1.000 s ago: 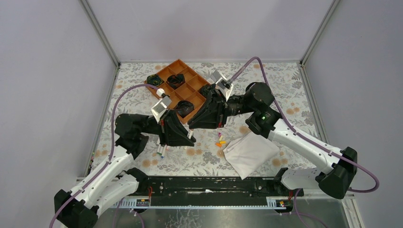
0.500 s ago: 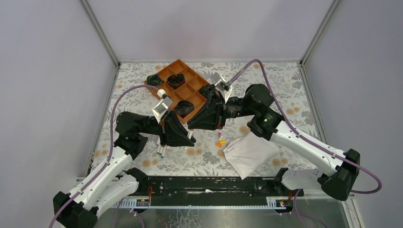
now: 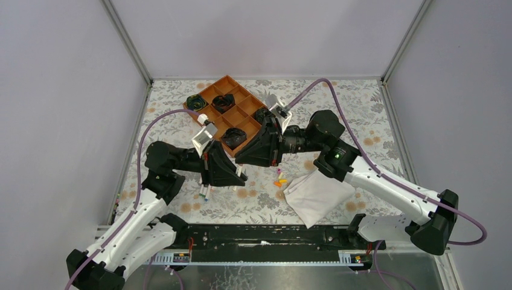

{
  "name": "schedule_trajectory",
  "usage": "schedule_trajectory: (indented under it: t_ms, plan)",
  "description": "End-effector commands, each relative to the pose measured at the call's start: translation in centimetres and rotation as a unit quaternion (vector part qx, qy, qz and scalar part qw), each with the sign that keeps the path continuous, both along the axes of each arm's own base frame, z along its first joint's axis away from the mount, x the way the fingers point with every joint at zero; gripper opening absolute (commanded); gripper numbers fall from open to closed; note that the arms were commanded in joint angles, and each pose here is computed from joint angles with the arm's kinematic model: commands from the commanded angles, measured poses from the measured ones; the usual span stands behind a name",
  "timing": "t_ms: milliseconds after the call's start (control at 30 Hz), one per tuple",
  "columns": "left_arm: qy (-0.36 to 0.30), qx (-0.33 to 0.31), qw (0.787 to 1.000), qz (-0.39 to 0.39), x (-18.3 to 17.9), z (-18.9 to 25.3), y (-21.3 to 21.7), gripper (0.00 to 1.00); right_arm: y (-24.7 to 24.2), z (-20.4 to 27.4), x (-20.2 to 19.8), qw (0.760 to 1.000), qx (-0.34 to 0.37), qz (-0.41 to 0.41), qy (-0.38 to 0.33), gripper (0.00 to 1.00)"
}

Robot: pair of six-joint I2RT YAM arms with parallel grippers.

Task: Insert the pens into the pen caps
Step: Insert the pen cap onto the pen, then place the pen at the center of the board.

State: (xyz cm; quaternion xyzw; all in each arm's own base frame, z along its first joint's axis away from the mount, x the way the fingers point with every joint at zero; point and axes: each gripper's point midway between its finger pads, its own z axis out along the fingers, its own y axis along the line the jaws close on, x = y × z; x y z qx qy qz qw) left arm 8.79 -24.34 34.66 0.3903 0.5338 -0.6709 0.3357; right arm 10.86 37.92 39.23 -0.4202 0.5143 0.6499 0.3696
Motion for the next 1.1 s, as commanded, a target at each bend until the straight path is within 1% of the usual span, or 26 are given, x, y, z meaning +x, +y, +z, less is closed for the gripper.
schedule_trajectory:
  t_ms: [0, 67, 133, 167, 200, 233, 267, 300, 333, 367, 433, 500, 567, 633, 700, 800, 900, 1000, 1067]
  plan:
    - [-0.061, -0.123, 0.975, 0.174, 5.4, 8.3, 0.5, 0.0, -1.0, -11.4, -7.5, 0.958, -0.2, 0.14, 0.149, 0.0]
    - [-0.063, -0.108, 0.976, 0.179, 5.7, 7.5, 0.5, 0.0, -0.9, -11.0, -6.6, 0.966, -0.193, 0.104, 0.135, 0.0]
    - [-0.06, -0.075, 0.975, 0.199, 6.7, 5.7, 0.4, 0.0, -0.9, -10.6, -5.2, 0.974, -0.19, 0.049, 0.112, 0.0]
    - [-0.058, -0.05, 0.973, 0.218, 7.5, 4.4, 0.4, 0.0, -0.9, -10.1, -4.2, 0.977, -0.189, 0.015, 0.1, 0.01]
    - [-0.046, -0.018, 0.971, 0.236, 8.1, 2.6, 0.6, 0.0, -1.1, -9.6, -3.2, 0.978, -0.19, -0.019, 0.089, 0.06]
    - [-0.04, 0.005, 0.967, 0.252, 8.6, 1.2, 0.8, 0.0, -1.3, -9.1, -1.8, 0.977, -0.189, -0.067, 0.078, 0.17]
    - [-0.032, 0.028, 0.96, 0.277, 9.4, -0.2, 1.2, 0.0, -1.7, -8.2, -0.7, 0.975, -0.184, -0.102, 0.066, 0.3]
    - [-0.027, 0.05, 0.954, 0.294, 9.8, -1.5, 1.6, 0.0, -2.2, -7.6, 0.2, 0.972, -0.182, -0.134, 0.057, 0.46]
    - [-0.018, 0.067, 0.949, 0.306, 10.1, -2.7, 1.9, 0.0, -2.7, -6.8, 1.0, 0.969, -0.176, -0.167, 0.049, 0.56]
    - [-0.005, 0.082, 0.943, 0.323, 10.4, -3.8, 2.3, 0.0, -3.4, -6.1, 1.9, 0.964, -0.171, -0.201, 0.041, 0.64]
    - [0.025, 0.107, 0.93, 0.35, 10.9, -6.0, 3.0, 0.0, -5.1, -5.0, 3.7, 0.948, -0.165, -0.269, 0.031, 0.74]
    - [0.068, 0.135, 0.913, 0.379, 11.6, -8.7, 3.6, 0.0, -7.1, -4.7, 5.3, 0.927, -0.169, -0.332, 0.028, 0.78]
    - [0.112, 0.165, 0.897, 0.394, 12.2, -11.5, 3.9, 0.0, -8.9, -5.6, 6.5, 0.904, -0.187, -0.383, 0.026, 0.81]
    - [0.148, 0.195, 0.883, 0.4, 12.6, -14.1, 3.6, 0.0, -10.5, -7.5, 7.5, 0.879, -0.217, -0.423, 0.028, 0.84]
    - [0.165, 0.24, 0.867, 0.405, 13.0, -16.9, 3.2, 0.0, -11.7, -9.6, 8.1, 0.859, -0.244, -0.449, 0.034, 0.87]
    - [0.156, 0.313, 0.839, 0.416, 13.6, -20.2, 2.6, 0.0, -13.1, -13.0, 8.7, 0.838, -0.275, -0.467, 0.057, 0.88]
    - [0.139, 0.375, 0.817, 0.415, 14.0, -22.8, 1.7, 0.0, -15.2, -16.2, 9.8, 0.817, -0.286, -0.489, 0.105, 0.89]
    - [0.136, 0.415, 0.804, 0.404, 14.6, -25.1, 0.8, 0.0, -16.3, -18.4, 10.0, 0.809, -0.282, -0.497, 0.14, 0.88]
    - [0.135, 0.438, 0.794, 0.399, 15.1, -26.5, 0.4, 0.0, -16.6, -19.4, 9.9, 0.806, -0.283, -0.498, 0.149, 0.88]
